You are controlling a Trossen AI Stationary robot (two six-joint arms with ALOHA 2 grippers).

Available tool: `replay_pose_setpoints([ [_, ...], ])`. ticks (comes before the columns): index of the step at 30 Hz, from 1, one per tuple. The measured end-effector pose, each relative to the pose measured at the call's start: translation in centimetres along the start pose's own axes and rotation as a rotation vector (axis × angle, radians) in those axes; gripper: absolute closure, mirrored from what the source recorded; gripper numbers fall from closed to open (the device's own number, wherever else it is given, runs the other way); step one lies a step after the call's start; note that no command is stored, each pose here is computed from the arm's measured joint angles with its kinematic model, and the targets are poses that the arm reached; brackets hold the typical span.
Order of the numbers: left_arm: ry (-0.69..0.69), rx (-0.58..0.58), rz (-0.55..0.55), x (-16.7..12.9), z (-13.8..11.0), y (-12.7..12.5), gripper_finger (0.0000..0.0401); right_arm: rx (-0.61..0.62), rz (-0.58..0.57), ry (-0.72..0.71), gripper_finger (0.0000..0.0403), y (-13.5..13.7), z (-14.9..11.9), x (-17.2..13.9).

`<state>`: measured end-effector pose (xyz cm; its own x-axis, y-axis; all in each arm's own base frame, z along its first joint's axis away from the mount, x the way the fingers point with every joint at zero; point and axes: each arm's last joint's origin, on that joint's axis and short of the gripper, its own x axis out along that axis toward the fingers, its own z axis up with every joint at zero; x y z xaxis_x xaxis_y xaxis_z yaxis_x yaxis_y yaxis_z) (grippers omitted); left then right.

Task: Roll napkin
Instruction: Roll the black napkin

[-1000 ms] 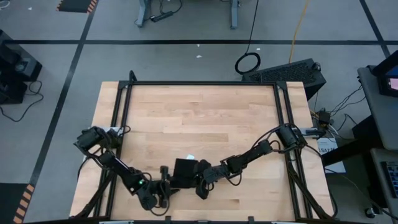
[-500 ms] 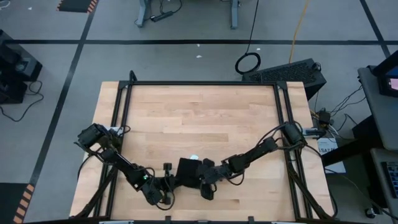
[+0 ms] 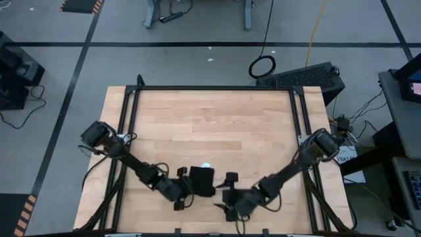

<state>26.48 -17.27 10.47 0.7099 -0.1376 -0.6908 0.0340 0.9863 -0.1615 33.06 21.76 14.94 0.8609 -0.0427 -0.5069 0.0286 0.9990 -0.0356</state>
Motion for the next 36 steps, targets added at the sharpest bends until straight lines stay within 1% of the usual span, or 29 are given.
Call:
replay_pose_setpoints([
  [3, 0.023, -0.052, -0.042, 0.3, 0.6, 0.8, 0.0343, -0.07, -0.059, -0.059, 0.0103, 1.6, -1.9, 0.4],
  [6, 0.046, -0.117, -0.09, 0.5, 1.2, 1.6, 0.0342, -0.128, -0.103, -0.115, 0.0103, 2.7, -3.3, 1.2],
  [10, 0.082, -0.213, -0.148, 0.7, 1.7, 2.5, 0.0342, -0.193, -0.133, -0.148, 0.0103, 3.2, -5.3, 2.7],
  [12, 0.099, -0.251, -0.171, 0.8, 1.8, 2.8, 0.0341, -0.209, -0.138, -0.163, 0.0103, 3.1, -5.9, 3.5],
  [16, 0.13, -0.3, -0.219, 0.9, 2.1, 3.4, 0.0341, -0.205, -0.153, -0.205, 0.0103, 2.4, -6.1, 4.7],
  [20, 0.143, -0.311, -0.266, 1.0, 2.3, 3.7, 0.0341, -0.248, -0.164, -0.24, 0.0103, 2.2, -5.7, 5.0],
  [22, 0.139, -0.319, -0.272, 1.0, 2.5, 3.9, 0.0341, -0.26, -0.172, -0.239, 0.0103, 2.0, -5.6, 5.1],
  [24, 0.14, -0.327, -0.279, 1.1, 2.6, 4.2, 0.0341, -0.253, -0.164, -0.229, 0.0103, 1.6, -5.6, 5.4],
  [27, 0.139, -0.344, -0.281, 1.2, 2.8, 4.6, 0.0341, -0.174, -0.107, -0.202, 0.0103, 0.6, -6.0, 6.0],
  [29, 0.138, -0.364, -0.275, 1.2, 2.9, 4.8, 0.0341, -0.138, -0.102, -0.192, 0.0103, 0.0, -6.1, 6.2],
  [36, 0.132, -0.366, -0.27, 1.2, 3.0, 5.0, 0.0341, -0.121, -0.111, -0.18, 0.0104, -0.4, -6.2, 6.4],
])
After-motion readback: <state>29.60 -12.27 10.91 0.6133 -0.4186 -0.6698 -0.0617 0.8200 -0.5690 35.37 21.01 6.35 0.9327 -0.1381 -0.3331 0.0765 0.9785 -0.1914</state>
